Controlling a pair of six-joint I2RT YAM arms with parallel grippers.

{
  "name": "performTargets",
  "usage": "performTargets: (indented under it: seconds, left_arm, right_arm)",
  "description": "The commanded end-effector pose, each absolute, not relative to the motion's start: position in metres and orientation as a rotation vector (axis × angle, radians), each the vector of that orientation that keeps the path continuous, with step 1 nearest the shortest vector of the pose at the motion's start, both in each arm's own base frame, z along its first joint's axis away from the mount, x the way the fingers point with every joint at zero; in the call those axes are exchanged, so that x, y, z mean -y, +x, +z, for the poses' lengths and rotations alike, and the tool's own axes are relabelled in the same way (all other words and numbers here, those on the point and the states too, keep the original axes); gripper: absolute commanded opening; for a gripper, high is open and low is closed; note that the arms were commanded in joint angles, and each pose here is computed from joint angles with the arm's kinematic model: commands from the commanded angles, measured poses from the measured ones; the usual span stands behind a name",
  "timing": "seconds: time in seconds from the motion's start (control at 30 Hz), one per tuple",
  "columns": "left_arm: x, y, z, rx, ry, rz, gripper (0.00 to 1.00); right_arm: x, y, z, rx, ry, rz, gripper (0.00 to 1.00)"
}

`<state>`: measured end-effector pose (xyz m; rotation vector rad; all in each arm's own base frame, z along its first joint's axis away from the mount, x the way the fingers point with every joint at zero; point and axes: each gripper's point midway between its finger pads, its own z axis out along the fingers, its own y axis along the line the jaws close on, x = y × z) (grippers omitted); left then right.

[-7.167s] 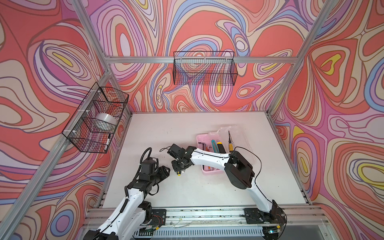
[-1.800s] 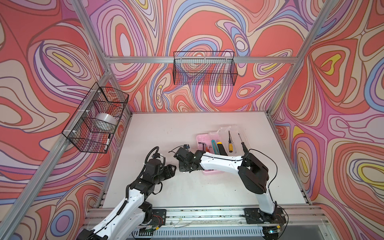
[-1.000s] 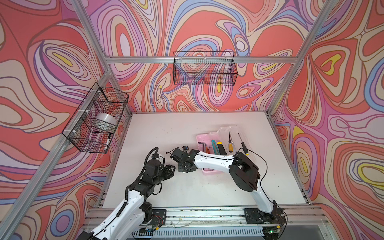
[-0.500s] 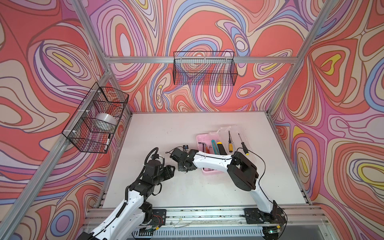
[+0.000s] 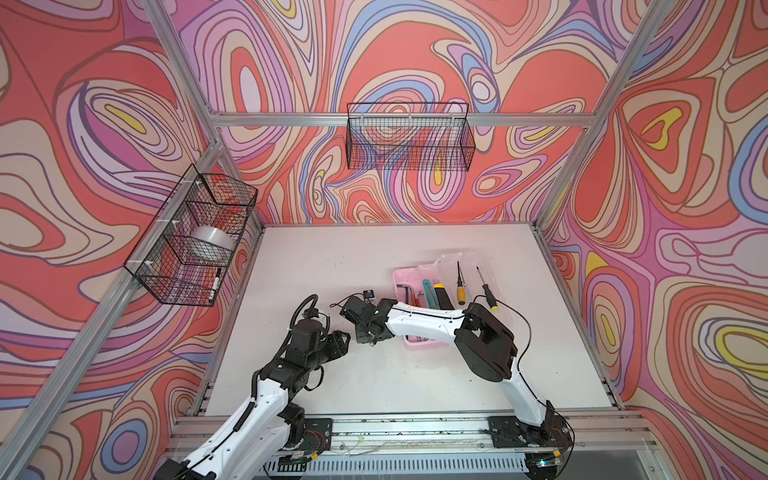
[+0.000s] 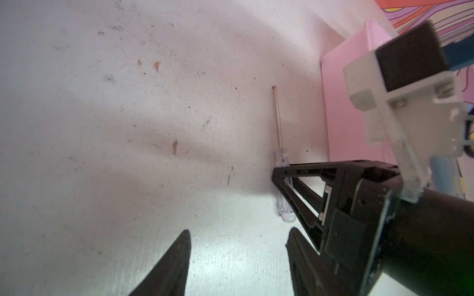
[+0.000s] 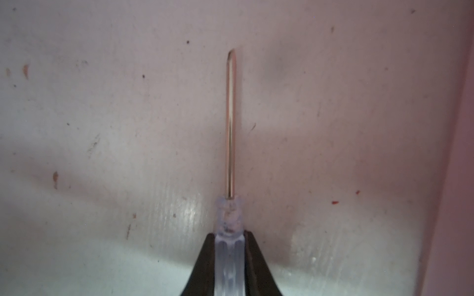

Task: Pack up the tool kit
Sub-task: 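Lift the clear-handled screwdriver with the right gripper and lower it into the box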

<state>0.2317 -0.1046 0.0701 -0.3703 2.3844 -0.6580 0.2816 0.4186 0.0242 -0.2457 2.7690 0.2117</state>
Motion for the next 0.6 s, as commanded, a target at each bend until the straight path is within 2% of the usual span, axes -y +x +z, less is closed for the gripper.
performTargets:
  seconds: [0.0, 0.23, 0.33, 0.47, 0.57]
  left_arm:
    - [0.098, 0.232, 0.074, -2.372, -0.387, -0.622, 0.6]
    - [0.08, 0.23, 0.085, -2.372, -0.415, -0.503, 0.6]
    - [0.081, 0.234, 0.086, -2.361, -0.43, -0.526, 0.6]
    - [0.092, 0.244, 0.091, -2.371, -0.407, -0.581, 0.6]
    - [0.103, 0.261, 0.102, -2.347, -0.377, -0.621, 0.59]
  right_arm:
    - [-0.423, 0.282, 0.055, -2.716, -0.372, 0.281, 0.0]
    - [-0.403, 0.289, 0.123, -2.588, -0.522, 0.191, 0.0]
    - [-0.386, 0.292, 0.16, -2.515, -0.515, 0.203, 0.0]
    - [-0.335, 0.309, 0.201, -2.467, -0.413, 0.174, 0.0]
    - [-0.277, 0.324, 0.225, -2.436, -0.303, 0.093, 0.0]
